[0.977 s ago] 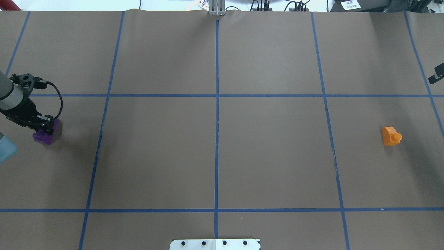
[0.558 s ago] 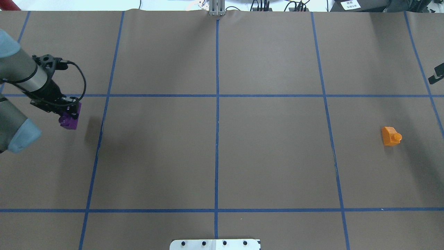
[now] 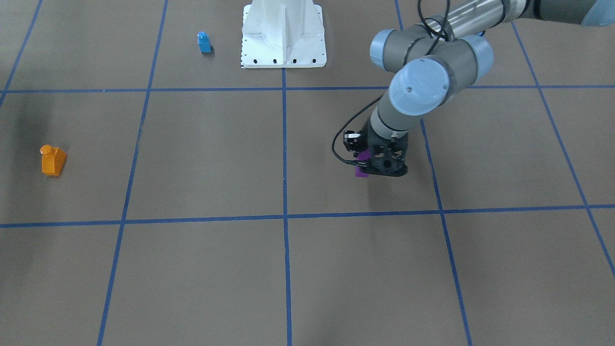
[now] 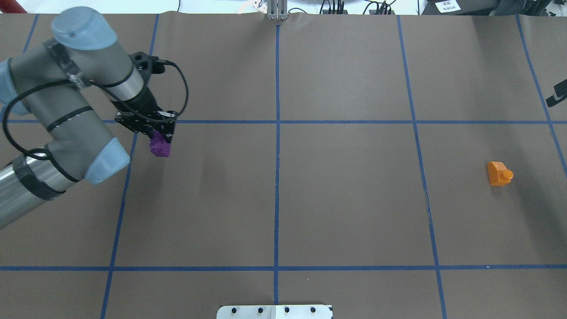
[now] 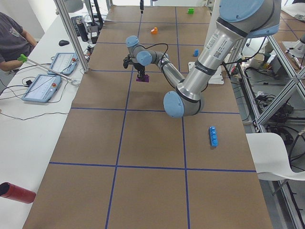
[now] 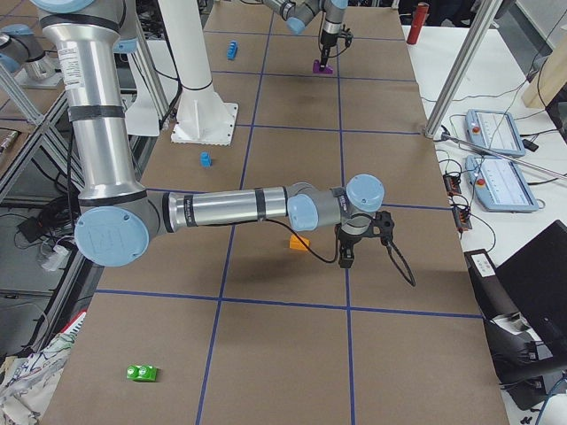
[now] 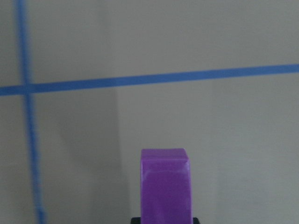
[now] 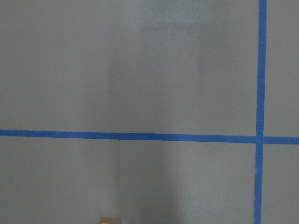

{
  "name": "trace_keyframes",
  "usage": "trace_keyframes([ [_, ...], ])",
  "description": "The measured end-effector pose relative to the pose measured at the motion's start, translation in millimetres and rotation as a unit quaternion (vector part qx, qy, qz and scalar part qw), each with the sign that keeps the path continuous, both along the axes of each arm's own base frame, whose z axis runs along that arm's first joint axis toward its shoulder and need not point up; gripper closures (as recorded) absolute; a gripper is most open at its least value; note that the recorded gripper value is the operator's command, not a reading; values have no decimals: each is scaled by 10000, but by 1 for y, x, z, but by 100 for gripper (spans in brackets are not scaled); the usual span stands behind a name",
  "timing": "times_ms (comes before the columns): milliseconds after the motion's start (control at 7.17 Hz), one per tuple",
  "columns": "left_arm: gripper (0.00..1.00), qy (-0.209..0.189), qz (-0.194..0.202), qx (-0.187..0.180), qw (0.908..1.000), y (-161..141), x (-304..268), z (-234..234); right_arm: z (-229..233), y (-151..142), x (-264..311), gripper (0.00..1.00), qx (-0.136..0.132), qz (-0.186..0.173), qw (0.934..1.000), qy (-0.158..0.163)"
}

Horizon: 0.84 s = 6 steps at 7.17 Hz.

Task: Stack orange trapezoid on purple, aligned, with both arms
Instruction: 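Carry the purple block with the left gripper to the table center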

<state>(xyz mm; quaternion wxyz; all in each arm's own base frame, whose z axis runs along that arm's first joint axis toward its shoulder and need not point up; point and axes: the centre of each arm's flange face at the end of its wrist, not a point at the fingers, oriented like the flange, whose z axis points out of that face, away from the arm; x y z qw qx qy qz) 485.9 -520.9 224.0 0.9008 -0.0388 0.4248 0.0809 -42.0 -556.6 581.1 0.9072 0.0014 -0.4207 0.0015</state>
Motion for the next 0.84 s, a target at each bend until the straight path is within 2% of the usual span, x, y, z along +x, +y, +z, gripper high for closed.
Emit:
trace_keyframes([
  [279,100,-102,-65,-135,9998,-3,73,-56,-4,0,-2,0,28,-9,10000,-8],
  [558,100,-170,-108,-192,9996,-9,112,-62,-8,0,-3,0,58,-13,10000,-16],
  [837,100,-270,-215,-301,9990,-1,133,-57,-9,0,-4,0,67,-25,10000,-22],
])
